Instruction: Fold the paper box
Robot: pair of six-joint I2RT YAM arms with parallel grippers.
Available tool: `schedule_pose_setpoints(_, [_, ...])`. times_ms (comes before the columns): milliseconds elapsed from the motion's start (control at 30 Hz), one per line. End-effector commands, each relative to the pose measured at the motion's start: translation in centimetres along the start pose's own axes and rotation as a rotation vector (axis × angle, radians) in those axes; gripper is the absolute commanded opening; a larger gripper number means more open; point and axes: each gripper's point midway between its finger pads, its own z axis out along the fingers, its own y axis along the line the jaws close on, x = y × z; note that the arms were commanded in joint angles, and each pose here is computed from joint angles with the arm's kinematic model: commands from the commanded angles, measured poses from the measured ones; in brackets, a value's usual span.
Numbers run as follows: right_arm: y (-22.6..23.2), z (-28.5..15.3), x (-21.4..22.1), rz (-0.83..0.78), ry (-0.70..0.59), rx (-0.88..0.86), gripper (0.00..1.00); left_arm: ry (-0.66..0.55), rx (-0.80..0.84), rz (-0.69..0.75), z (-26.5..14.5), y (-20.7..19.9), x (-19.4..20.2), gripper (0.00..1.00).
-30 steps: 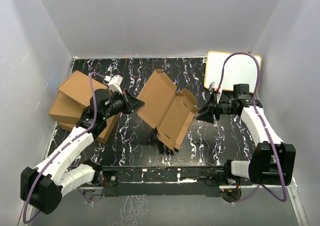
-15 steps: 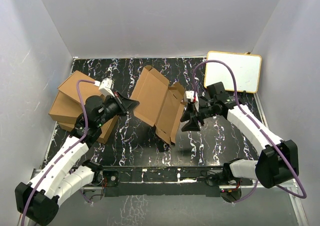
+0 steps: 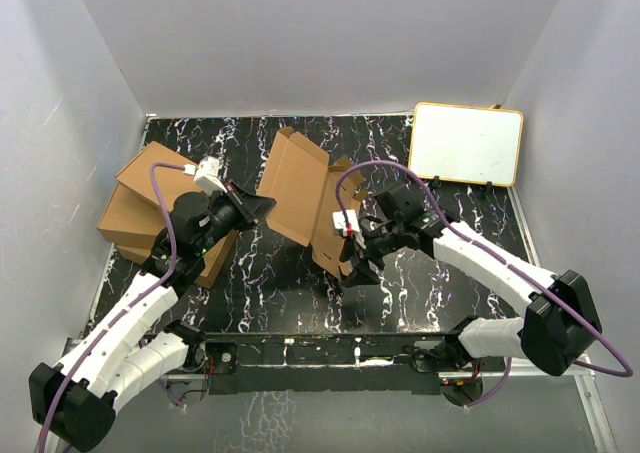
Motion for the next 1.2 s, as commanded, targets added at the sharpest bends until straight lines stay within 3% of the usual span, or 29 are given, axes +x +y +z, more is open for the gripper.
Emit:
schedule_pose_setpoints(0, [-2.7, 1.4, -0.2, -0.045, 0.036, 0.112, 0.67, -0.042, 0.011, 0.017, 0.1, -0.8, -1.0, 0.0])
schedule_pose_setpoints(400, [-4.7, 1.6, 7.0, -0.221, 0.178, 0.266, 0.71, 0.023, -0.016, 0.186, 0.5, 0.8, 0.3, 0.0])
schedule_pose_setpoints(567, [-6.3, 1.8, 7.2, -0.227, 0.182, 0.33, 0.67, 0.045, -0.011, 0.199, 0.3, 0.9, 0.8, 0.0])
schedule_pose_setpoints(733, [-7.2, 2.4, 7.5, -0.201, 0.179, 0.34, 0.55, 0.057, -0.011, 0.196, 0.2, 1.1, 1.2, 0.0])
schedule_pose_setpoints(900, [-6.6, 2.5, 7.5, -0.189, 0.171, 0.323, 0.5, 0.059, -0.013, 0.198, 0.1, 1.3, 1.4, 0.0])
schedule_pose_setpoints(1000, [-4.5, 2.6, 6.6, -0.206, 0.147, 0.212, 0.5, 0.062, -0.015, 0.205, 0.2, 1.3, 1.4, 0.0])
schedule_pose_setpoints(1067, [-2.1, 2.8, 6.7, -0.226, 0.131, 0.094, 0.52, 0.063, -0.017, 0.208, 0.2, 1.3, 1.3, 0.0])
schedule_pose_setpoints(1167, [-1.9, 3.1, 7.5, -0.226, 0.137, 0.081, 0.56, 0.063, -0.014, 0.208, 0.3, 1.2, 1.3, 0.0])
